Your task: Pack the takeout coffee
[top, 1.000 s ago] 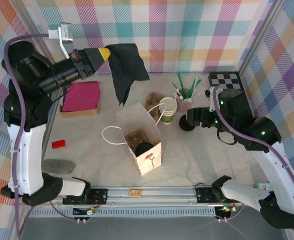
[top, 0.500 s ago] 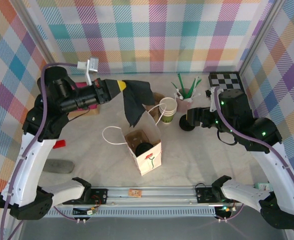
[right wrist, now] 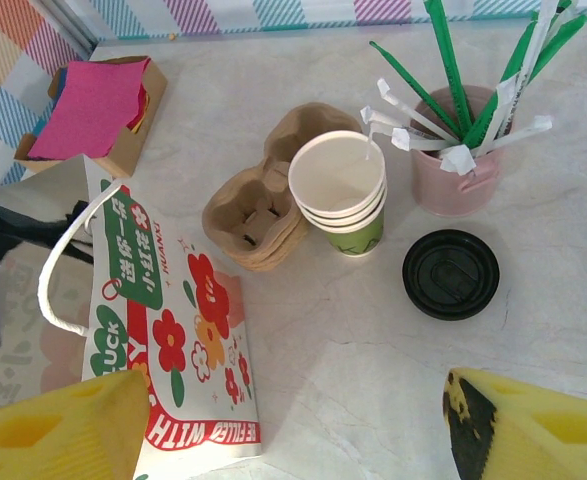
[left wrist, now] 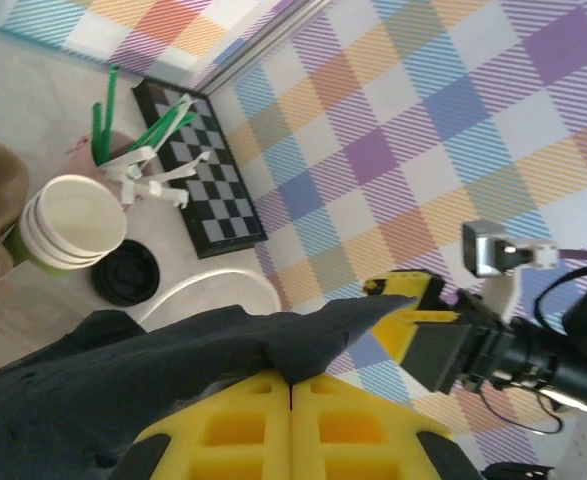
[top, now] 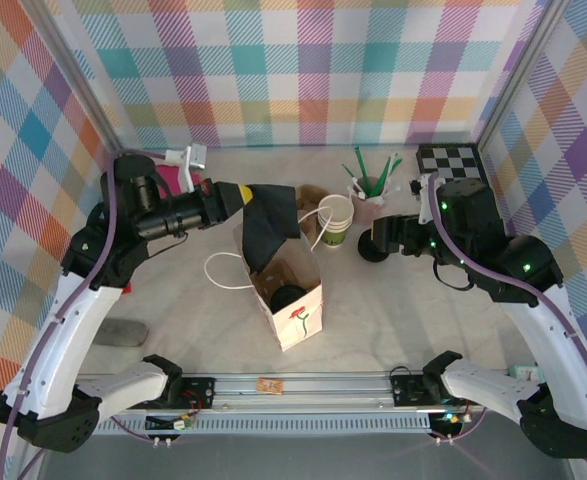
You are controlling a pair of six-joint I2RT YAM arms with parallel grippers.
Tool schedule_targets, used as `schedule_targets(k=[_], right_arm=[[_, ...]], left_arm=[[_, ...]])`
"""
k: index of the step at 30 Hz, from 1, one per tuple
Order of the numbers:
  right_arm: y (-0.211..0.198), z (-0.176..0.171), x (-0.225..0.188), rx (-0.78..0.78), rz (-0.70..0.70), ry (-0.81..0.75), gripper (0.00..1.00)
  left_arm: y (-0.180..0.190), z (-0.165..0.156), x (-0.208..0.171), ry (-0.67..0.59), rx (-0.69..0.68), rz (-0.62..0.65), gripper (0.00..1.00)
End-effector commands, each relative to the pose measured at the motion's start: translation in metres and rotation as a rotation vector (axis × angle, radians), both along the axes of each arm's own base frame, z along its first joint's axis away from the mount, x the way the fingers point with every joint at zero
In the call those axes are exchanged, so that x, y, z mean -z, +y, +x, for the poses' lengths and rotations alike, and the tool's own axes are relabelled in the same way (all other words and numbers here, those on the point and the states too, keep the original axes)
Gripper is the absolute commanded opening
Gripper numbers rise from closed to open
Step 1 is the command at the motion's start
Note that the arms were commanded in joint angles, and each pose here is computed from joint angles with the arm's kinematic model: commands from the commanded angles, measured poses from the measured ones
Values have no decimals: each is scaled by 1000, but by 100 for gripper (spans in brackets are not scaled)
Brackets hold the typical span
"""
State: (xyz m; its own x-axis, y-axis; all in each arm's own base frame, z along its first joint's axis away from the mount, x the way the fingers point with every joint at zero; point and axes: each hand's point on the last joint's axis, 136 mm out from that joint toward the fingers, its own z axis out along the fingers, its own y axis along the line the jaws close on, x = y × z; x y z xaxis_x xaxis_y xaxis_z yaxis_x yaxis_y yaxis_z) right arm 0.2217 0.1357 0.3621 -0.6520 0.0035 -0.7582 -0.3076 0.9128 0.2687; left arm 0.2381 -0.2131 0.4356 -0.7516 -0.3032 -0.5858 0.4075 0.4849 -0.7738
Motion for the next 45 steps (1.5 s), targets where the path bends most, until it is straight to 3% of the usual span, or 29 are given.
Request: schedule_targets(k=[1, 21, 25, 27, 31, 39, 45], right_arm=[[3, 3, -1, 1, 21, 0, 77], [3, 0, 10, 0, 22, 25, 77], [7, 1, 13, -11, 29, 37, 77], [9, 2, 14, -16, 32, 41, 77], [10, 2, 14, -21, 38, 44, 77], [30, -1, 18, -119, 50, 85, 82], [59, -7, 16, -244, 75, 103, 88]], left_arm=[[0, -1, 6, -20, 2, 36, 0], [13, 28, 84, 76, -95, 261, 0], [11, 31, 90, 83, -94, 255, 13], [8, 31, 87, 75, -86, 238, 34], [9, 32, 70, 35, -90, 225, 62], [27, 24, 7, -114, -164, 212, 73], [73, 24, 20, -95, -317, 475, 79]])
